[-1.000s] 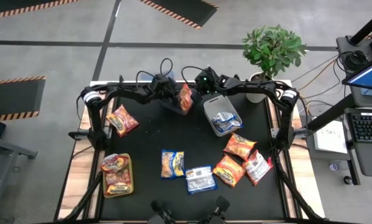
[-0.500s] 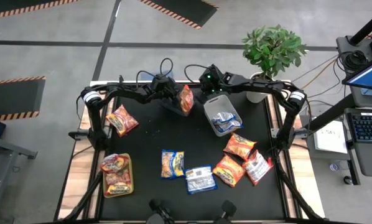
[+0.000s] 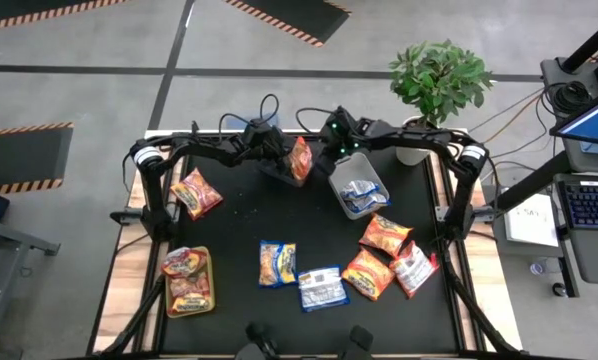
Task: Sort Maruchan noodles
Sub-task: Put the orange noodle pack into the black bin
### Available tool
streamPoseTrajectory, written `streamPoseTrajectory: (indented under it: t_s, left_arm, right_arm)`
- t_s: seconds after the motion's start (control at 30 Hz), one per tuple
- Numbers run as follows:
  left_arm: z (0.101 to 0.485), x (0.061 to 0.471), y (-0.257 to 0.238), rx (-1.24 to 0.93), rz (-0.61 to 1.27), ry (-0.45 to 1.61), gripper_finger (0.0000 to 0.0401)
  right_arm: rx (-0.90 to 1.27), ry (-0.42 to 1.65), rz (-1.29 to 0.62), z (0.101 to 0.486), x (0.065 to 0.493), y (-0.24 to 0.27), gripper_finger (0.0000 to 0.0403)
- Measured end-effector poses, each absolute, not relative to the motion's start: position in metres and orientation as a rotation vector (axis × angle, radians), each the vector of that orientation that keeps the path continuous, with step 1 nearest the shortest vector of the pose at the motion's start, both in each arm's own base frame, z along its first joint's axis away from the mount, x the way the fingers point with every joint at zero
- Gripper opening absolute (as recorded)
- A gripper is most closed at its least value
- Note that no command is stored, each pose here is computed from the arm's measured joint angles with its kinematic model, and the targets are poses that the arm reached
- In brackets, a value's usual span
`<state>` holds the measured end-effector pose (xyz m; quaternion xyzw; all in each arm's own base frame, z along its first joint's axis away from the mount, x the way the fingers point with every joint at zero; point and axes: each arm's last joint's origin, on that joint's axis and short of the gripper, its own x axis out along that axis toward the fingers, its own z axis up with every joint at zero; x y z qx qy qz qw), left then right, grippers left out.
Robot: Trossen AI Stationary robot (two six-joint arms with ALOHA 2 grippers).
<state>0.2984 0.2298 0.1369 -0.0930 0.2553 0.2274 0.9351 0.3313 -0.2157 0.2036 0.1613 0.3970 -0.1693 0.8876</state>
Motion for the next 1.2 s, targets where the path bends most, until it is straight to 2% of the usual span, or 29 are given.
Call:
streamPoseTrajectory:
  t_s: [0.33, 0.8, 0.97, 1.2]
  left_arm:
    - [0.139, 0.299, 0.231, -0.179, 0.477, 0.503, 0.0]
    - [0.14, 0.306, 0.223, -0.162, 0.407, 0.484, 0.0]
    - [0.129, 0.312, 0.223, -0.157, 0.387, 0.478, 0.0]
    - [0.134, 0.312, 0.226, -0.168, 0.418, 0.478, 0.0]
  right_arm:
    - [0.329, 0.775, -0.364, 0.194, 0.341, -0.223, 0.0008]
    - [0.325, 0.728, -0.374, 0.198, 0.346, -0.227, 0.0008]
    - [0.324, 0.72, -0.373, 0.198, 0.347, -0.227, 0.0008]
    - [0.314, 0.727, -0.406, 0.199, 0.346, -0.228, 0.0008]
